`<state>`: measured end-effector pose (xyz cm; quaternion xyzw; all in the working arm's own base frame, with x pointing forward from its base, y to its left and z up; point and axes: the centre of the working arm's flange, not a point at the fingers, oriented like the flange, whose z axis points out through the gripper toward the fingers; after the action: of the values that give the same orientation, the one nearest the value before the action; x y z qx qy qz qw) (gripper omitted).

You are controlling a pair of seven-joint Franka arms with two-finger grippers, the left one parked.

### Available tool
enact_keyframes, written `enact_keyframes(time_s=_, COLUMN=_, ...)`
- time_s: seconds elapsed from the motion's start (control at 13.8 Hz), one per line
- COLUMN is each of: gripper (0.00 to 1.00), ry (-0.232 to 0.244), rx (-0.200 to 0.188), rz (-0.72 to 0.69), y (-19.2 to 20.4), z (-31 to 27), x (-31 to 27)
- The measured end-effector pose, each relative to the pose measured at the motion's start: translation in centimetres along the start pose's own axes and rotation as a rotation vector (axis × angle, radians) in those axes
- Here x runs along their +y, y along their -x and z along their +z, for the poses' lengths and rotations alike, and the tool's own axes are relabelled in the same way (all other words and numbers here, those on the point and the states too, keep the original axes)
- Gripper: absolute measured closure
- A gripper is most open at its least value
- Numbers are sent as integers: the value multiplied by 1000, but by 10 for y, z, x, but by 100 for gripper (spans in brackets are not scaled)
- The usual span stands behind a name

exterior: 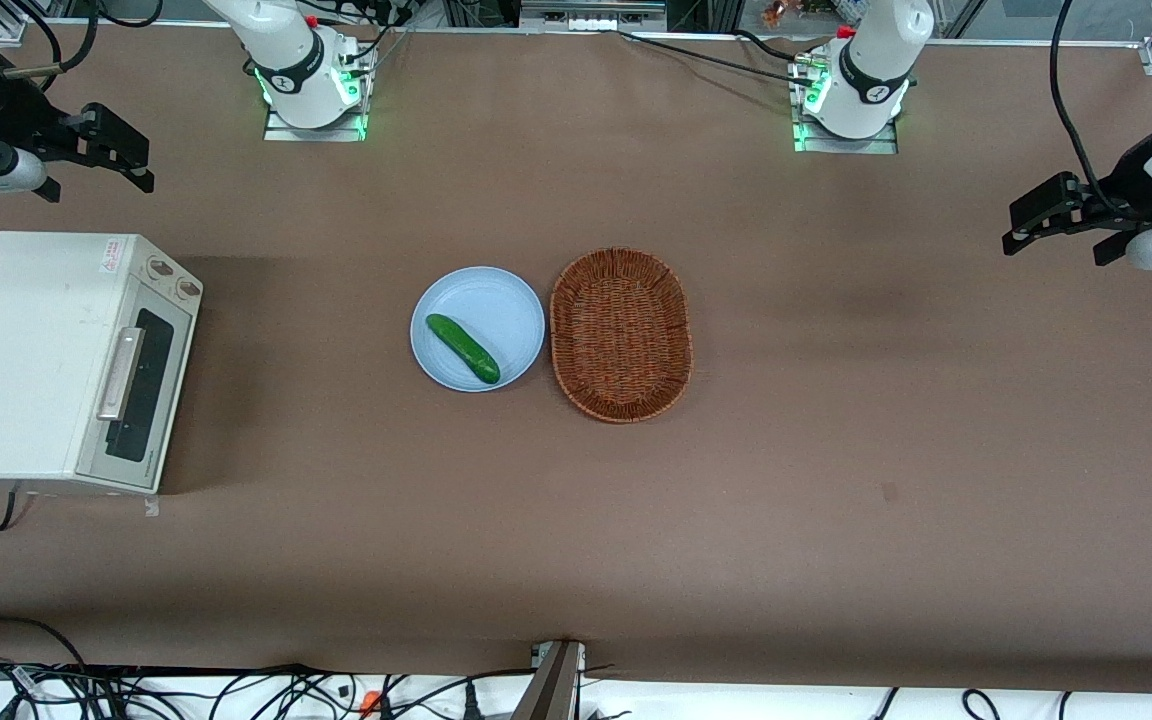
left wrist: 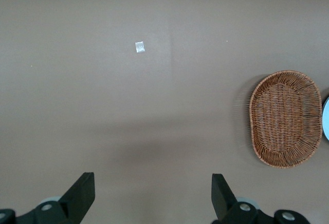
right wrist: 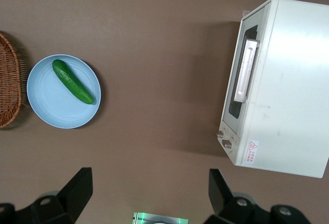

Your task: Open oven door with right arm only

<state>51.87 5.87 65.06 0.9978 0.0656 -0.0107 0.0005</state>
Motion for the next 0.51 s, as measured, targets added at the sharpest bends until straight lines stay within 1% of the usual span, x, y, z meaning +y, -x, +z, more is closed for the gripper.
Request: enact_keyframes(time_s=0.51, gripper=0, ry=1, rx=-5, rz=0, y=0, z=3, x=0)
